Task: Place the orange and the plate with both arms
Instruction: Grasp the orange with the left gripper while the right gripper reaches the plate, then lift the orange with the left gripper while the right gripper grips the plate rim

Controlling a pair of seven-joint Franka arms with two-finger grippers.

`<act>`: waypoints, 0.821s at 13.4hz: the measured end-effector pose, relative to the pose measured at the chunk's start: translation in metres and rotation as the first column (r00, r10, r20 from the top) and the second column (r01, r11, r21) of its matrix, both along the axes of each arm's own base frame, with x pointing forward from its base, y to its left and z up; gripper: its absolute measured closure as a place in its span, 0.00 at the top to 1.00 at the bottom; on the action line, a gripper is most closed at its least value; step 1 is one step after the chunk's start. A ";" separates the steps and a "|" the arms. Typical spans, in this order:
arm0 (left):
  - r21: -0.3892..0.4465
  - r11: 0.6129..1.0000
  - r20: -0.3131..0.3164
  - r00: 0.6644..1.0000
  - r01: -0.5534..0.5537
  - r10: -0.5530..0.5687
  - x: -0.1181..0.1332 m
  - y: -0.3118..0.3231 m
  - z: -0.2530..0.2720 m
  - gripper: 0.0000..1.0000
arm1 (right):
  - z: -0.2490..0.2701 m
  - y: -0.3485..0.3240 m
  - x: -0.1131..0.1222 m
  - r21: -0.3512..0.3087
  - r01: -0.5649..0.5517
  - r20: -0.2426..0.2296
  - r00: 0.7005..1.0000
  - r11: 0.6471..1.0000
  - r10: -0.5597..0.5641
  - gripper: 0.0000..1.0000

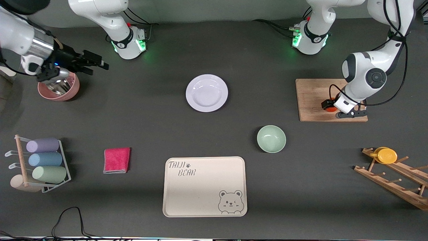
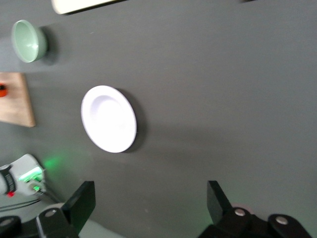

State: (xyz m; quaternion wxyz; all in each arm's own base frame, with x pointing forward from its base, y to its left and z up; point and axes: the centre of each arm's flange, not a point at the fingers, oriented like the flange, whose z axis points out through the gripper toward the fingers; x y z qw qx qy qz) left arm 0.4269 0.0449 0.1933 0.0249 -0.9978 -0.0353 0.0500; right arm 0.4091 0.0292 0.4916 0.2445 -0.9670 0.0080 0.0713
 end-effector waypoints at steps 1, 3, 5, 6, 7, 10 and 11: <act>0.000 1.000 0.002 1.000 0.000 0.000 0.000 0.000 0.001 0.75 | -0.022 0.003 -0.004 0.056 0.001 0.001 1.000 0.998 -0.001 1.00; -0.001 1.000 0.007 1.000 0.000 0.000 0.001 0.000 0.004 0.70 | -0.066 0.008 -0.016 0.158 0.028 0.002 1.000 0.987 -0.028 1.00; -0.003 1.000 -0.006 1.000 -0.002 0.002 0.003 0.000 0.010 0.70 | -0.110 0.012 -0.030 0.257 0.047 0.000 0.999 0.965 -0.049 1.00; -0.006 1.000 -0.011 1.000 -0.003 0.003 0.007 0.000 0.022 0.70 | -0.130 0.014 -0.035 0.303 0.040 0.004 0.999 0.952 -0.043 1.00; -0.010 1.000 -0.016 1.000 -0.005 0.005 0.013 0.000 0.041 0.70 | -0.152 0.016 -0.039 0.353 0.028 0.012 0.999 0.935 -0.035 1.00; -0.026 1.000 -0.062 0.998 -0.017 0.015 0.039 0.003 0.150 0.70 | -0.222 0.019 -0.049 0.474 0.007 0.046 0.998 0.881 -0.033 1.00; -0.029 0.999 -0.078 0.997 -0.021 0.018 0.045 0.004 0.195 0.70 | -0.245 0.018 -0.051 0.498 0.001 0.060 0.998 0.867 -0.036 1.00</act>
